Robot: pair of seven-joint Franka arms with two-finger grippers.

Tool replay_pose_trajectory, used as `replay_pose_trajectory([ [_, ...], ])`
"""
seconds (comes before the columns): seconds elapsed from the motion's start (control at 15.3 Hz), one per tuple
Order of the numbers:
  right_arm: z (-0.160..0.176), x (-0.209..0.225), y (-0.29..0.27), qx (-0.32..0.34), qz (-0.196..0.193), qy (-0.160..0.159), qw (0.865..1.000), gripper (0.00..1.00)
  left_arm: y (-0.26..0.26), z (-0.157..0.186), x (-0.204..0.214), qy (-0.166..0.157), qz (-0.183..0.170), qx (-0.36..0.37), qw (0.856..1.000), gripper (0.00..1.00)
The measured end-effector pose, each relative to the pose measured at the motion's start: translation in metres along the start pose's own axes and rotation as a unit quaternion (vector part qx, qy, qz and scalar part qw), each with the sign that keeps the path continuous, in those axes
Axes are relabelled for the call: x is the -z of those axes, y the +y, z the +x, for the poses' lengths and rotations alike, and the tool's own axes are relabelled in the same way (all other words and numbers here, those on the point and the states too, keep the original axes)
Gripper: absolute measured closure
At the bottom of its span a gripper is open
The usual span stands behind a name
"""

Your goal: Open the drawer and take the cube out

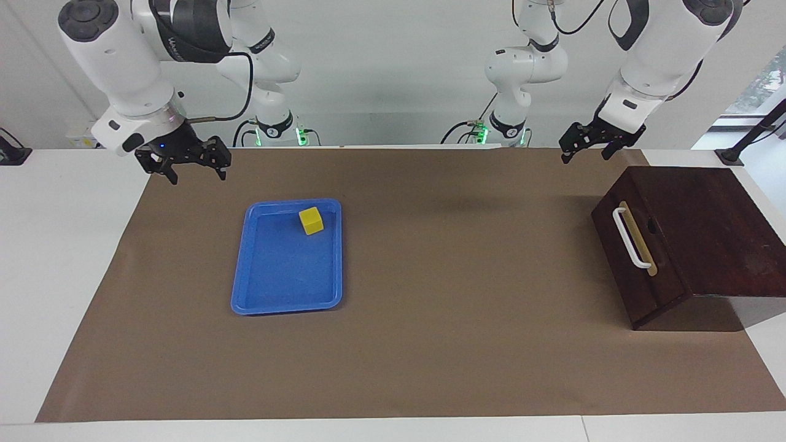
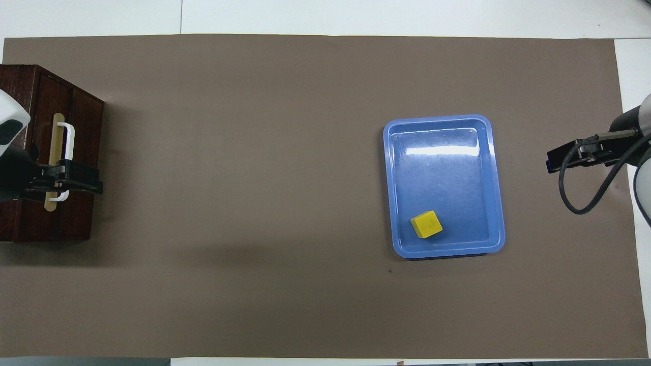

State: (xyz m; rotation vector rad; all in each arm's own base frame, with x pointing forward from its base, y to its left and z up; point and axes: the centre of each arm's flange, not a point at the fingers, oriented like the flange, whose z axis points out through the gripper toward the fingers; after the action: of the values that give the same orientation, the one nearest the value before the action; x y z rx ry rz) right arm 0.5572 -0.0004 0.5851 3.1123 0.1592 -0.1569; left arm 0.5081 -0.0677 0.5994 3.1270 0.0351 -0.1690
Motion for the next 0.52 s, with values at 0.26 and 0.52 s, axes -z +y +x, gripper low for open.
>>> replay_pose_trajectory([
  [0.26,-0.008,-0.002,0.0,-0.001,-0.001,-0.03,1.0,0.0,0.0,0.006,0.01,-0.006,-0.001,-0.001,1.0,0.0],
  [0.52,-0.009,-0.003,0.002,-0.002,-0.001,-0.034,0.999,0.0,0.001,0.014,0.006,-0.008,-0.002,-0.004,1.0,0.0],
])
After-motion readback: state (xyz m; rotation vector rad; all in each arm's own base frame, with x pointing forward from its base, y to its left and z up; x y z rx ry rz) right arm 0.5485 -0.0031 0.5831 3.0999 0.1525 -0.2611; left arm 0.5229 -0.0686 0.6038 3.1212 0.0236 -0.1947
